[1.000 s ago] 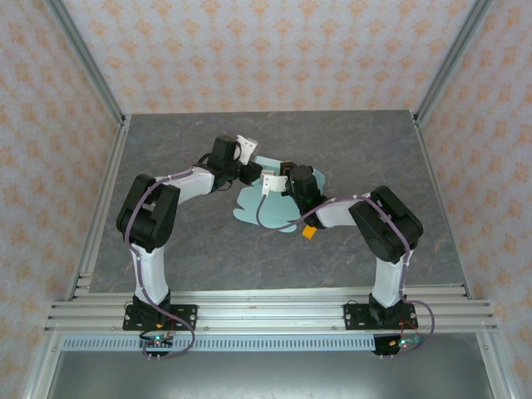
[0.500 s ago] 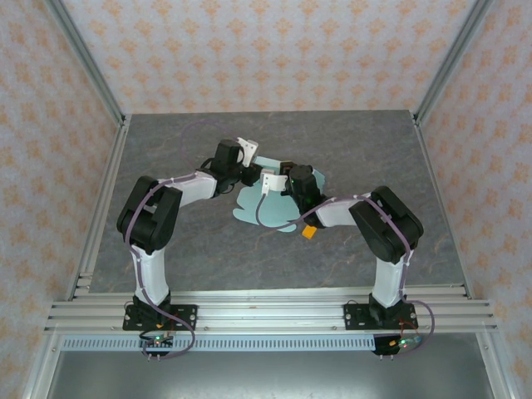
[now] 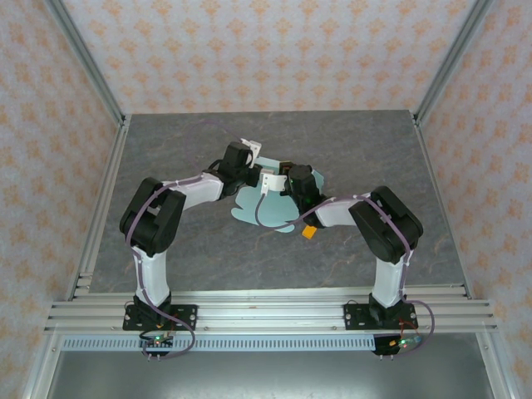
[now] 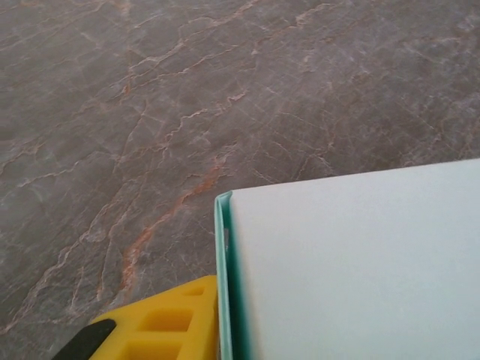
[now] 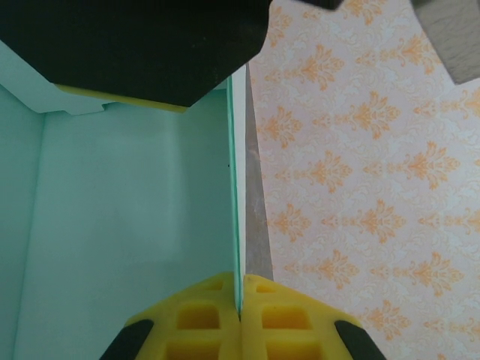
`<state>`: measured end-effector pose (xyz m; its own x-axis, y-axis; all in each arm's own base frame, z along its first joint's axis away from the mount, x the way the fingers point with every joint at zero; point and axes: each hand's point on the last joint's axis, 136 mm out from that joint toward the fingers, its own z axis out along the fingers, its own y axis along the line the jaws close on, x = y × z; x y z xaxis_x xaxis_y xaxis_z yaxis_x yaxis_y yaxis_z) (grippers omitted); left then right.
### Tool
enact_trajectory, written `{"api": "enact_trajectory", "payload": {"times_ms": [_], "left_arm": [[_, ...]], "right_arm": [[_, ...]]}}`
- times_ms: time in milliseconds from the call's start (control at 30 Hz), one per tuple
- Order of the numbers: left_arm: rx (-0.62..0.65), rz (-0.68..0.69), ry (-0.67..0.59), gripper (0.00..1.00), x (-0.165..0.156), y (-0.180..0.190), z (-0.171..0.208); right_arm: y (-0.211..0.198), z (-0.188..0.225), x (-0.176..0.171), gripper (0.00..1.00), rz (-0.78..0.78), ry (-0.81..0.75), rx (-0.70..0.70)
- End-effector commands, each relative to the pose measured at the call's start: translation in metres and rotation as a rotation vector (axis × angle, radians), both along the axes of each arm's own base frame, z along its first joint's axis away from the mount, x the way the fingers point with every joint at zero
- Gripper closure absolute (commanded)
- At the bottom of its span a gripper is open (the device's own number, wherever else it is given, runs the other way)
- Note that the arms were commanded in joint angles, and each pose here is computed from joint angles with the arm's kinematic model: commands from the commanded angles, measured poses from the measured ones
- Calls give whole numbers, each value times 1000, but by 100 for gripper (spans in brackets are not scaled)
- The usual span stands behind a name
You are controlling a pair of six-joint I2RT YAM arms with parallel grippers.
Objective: Fold the paper box
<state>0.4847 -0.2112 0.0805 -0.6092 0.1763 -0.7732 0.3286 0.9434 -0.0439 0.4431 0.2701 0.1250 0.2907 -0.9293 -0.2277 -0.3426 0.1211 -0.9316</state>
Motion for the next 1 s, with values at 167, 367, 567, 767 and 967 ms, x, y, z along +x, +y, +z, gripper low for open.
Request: {"api": "enact_trajectory", "payload": {"times_ms": [167,367,567,767,967], "left_arm": [[130,408,-19,81,17,77,0],[92,466,-38,82,17,79,8],[105,530,-43,83,15,89,10],[74,360,-25,79,14,64,10],[29,233,-4,71,8,47,2]], "right_arm": [[27,31,-14,100,78,-35,79],[27,29,-16,100,74,-35,73],[26,32,-16,100,69,-42,70],[23,37,-9,100,35,-46,72],[20,39,-5,100,16,-53,78]]}}
